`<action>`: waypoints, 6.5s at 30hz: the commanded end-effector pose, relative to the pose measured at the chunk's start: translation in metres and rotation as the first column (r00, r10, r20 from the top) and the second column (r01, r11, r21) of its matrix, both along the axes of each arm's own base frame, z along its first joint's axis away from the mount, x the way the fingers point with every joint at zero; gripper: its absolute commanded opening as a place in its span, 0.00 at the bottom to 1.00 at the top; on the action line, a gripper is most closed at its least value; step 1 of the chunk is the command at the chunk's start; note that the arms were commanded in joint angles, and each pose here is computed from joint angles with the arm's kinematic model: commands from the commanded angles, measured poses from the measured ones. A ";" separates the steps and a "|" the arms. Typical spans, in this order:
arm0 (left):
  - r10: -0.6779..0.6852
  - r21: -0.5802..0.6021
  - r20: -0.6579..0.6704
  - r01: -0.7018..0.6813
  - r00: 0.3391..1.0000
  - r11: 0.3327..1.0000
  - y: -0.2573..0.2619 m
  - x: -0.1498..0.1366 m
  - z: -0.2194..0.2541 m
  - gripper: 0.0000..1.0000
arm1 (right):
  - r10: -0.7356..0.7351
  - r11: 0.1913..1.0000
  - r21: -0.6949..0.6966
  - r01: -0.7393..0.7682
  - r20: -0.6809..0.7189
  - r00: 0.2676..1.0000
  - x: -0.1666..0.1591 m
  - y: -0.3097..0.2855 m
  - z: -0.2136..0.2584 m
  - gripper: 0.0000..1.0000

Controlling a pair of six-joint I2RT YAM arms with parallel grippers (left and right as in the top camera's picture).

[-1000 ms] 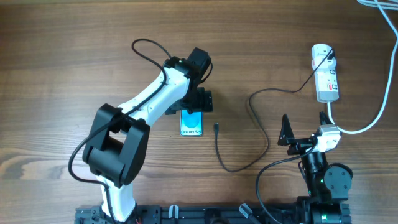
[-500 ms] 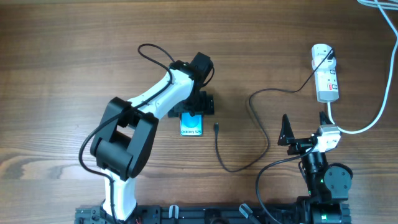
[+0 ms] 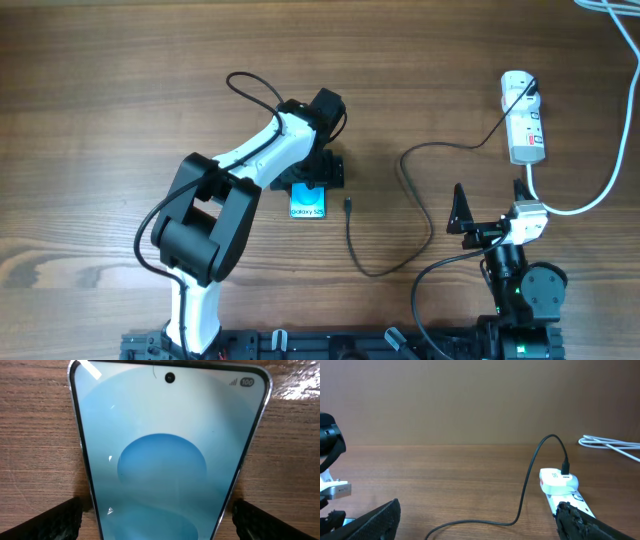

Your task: Plug charger to phone and switch on socket

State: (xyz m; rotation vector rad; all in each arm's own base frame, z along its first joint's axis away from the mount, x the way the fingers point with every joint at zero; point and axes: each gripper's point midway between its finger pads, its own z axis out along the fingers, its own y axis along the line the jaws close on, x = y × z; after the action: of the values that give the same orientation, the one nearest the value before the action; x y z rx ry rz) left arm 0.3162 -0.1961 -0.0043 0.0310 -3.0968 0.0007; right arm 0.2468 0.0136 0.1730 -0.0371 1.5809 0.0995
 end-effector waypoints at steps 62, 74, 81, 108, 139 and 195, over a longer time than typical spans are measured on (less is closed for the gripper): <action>-0.197 -0.879 -0.472 -0.440 0.859 0.185 -0.079 -0.014 0.276 0.71 | -0.003 1.000 -0.011 0.003 0.010 1.000 0.000 -0.001 0.002 1.00; -0.126 -0.758 -0.652 -0.637 0.748 0.140 -0.053 0.008 0.285 0.66 | -0.003 1.000 -0.011 0.003 0.010 1.000 0.000 -0.001 0.002 1.00; -0.066 -0.746 -0.666 -0.660 0.743 0.092 -0.027 0.026 0.285 0.64 | -0.003 1.000 -0.011 0.003 0.010 1.000 0.000 -0.001 0.002 1.00; -0.034 -0.745 -0.666 -0.664 0.745 0.063 -0.012 0.036 0.285 0.64 | -0.003 1.000 -0.011 0.003 0.010 1.000 0.000 -0.001 0.002 1.00; -0.034 -0.746 -0.666 -0.663 0.745 0.063 -0.012 0.036 0.285 0.64 | -0.003 1.000 -0.011 0.003 0.010 1.000 0.000 -0.001 0.002 1.00; 0.443 -0.179 -0.022 -0.440 0.896 0.880 0.058 0.044 0.115 0.65 | -0.003 1.000 -0.011 0.003 0.010 1.000 0.000 -0.001 0.002 1.00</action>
State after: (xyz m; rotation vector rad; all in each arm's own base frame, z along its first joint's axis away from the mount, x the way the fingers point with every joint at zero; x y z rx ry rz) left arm 0.3468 -0.1636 0.1102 0.7821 -2.7312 0.6250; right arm 0.2468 0.0136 0.1730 -0.0368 1.5809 0.0992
